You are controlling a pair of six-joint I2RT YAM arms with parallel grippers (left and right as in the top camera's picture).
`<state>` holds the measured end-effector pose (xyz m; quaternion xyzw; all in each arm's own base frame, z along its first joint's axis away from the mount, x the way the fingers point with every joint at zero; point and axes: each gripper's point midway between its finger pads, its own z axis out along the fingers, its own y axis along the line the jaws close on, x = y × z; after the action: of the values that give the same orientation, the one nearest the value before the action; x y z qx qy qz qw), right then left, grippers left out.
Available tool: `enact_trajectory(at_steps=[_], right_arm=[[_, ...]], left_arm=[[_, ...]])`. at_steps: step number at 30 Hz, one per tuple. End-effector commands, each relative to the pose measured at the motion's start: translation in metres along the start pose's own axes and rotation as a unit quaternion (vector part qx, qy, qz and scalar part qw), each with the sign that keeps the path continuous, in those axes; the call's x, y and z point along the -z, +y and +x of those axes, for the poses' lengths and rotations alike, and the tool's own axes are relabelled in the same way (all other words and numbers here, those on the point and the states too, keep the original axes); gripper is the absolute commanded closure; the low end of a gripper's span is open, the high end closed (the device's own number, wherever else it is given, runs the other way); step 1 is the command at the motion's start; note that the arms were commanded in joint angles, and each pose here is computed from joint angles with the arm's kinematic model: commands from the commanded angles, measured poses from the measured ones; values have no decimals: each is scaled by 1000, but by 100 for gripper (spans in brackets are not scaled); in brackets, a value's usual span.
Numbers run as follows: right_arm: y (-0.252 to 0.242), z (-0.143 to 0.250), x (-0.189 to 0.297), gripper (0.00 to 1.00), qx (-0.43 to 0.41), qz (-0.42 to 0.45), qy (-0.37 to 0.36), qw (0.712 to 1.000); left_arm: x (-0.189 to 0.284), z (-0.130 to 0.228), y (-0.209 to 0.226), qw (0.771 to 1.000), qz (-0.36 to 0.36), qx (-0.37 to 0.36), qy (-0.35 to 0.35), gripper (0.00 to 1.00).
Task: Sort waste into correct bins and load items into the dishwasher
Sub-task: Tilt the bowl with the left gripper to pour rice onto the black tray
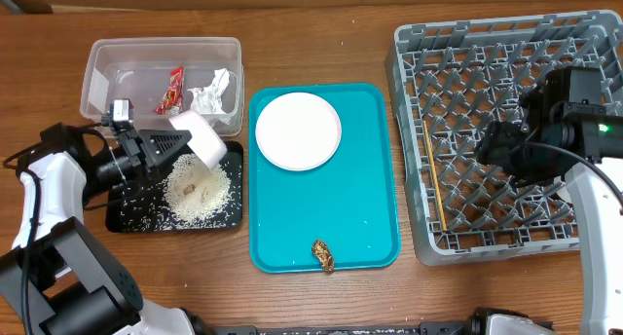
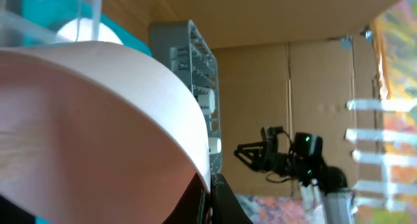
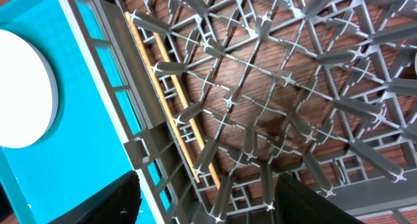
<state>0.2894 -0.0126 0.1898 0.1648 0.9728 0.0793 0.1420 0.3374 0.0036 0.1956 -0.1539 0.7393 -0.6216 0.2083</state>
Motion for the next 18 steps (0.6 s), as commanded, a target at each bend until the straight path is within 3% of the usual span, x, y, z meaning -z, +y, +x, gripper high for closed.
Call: enact_trajectory(at_steps=[1,4,6,7,9,12,15,18], right_arm=[[1,-2,3,32,2,-4,-7,1000],[1,-2,3,32,2,-4,-7,1000],[1,-2,3,31,2,-4,-7,1000],[1,-2,3,32,3,-4,-7,1000],[1,-2,3,32,4,-4,-7,1000],[1,-2,3,31,4,-4,-7,1000],[1,-2,3,32,4,-4,-7,1000],[1,-2,3,32,4,-4,-7,1000]], left_arm=[[4,-2,-23,998,64,11,-16,96],[5,-3,-17,999,45,-16,-16,96],[4,-2,-3,1000,7,22,-9,96],[4,-1,-4,999,11,35,-9,96],[5,-3,-28,997,75,-14,-20,96],[3,-2,-17,998,44,-32,-13,96],[4,0,4,1000,-16,18,-4,96],[1,3,-5,1000,8,2,-1,96]])
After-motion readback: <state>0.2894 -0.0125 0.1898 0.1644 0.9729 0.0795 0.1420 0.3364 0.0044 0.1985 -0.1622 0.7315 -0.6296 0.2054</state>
